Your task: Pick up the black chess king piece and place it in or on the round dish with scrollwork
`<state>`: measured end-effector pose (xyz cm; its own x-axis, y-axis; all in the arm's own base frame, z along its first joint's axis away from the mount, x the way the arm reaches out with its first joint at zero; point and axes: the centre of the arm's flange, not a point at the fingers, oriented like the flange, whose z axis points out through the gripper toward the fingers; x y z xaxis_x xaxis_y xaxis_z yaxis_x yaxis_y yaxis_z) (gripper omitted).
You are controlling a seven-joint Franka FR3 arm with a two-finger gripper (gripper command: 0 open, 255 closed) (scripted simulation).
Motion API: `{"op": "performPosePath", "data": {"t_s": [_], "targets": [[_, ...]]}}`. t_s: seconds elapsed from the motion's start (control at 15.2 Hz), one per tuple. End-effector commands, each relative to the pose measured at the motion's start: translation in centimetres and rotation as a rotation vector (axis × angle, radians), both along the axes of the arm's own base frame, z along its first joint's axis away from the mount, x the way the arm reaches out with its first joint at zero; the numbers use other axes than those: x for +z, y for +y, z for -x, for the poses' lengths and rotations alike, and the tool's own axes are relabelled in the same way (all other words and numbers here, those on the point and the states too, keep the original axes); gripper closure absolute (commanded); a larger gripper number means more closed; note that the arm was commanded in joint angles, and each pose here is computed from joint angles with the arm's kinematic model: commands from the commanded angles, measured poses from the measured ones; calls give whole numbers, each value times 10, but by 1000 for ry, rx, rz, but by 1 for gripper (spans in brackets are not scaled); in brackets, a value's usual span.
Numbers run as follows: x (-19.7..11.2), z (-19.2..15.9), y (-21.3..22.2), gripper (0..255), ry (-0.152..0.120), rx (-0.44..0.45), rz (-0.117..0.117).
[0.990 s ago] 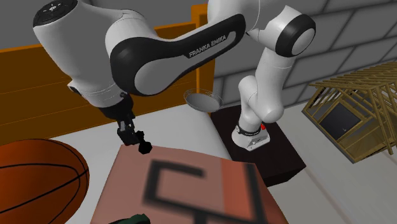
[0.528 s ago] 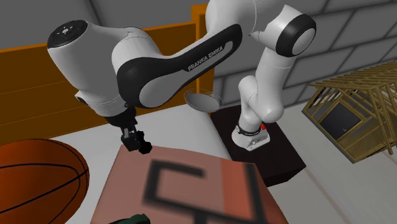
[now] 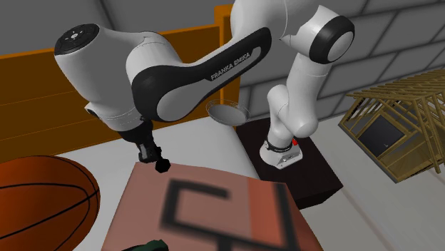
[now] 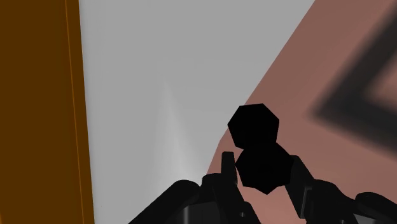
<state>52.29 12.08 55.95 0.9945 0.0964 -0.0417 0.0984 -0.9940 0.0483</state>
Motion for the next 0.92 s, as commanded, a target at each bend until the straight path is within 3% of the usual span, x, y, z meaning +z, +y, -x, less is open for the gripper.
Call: {"op": "performPosePath", "data": {"t_s": [0.0, 0.46, 0.86], "targets": [[0, 0, 0, 255, 0, 0, 0], [0, 0, 0, 255, 0, 0, 0], [31, 0, 0, 255, 0, 0, 0]]}}
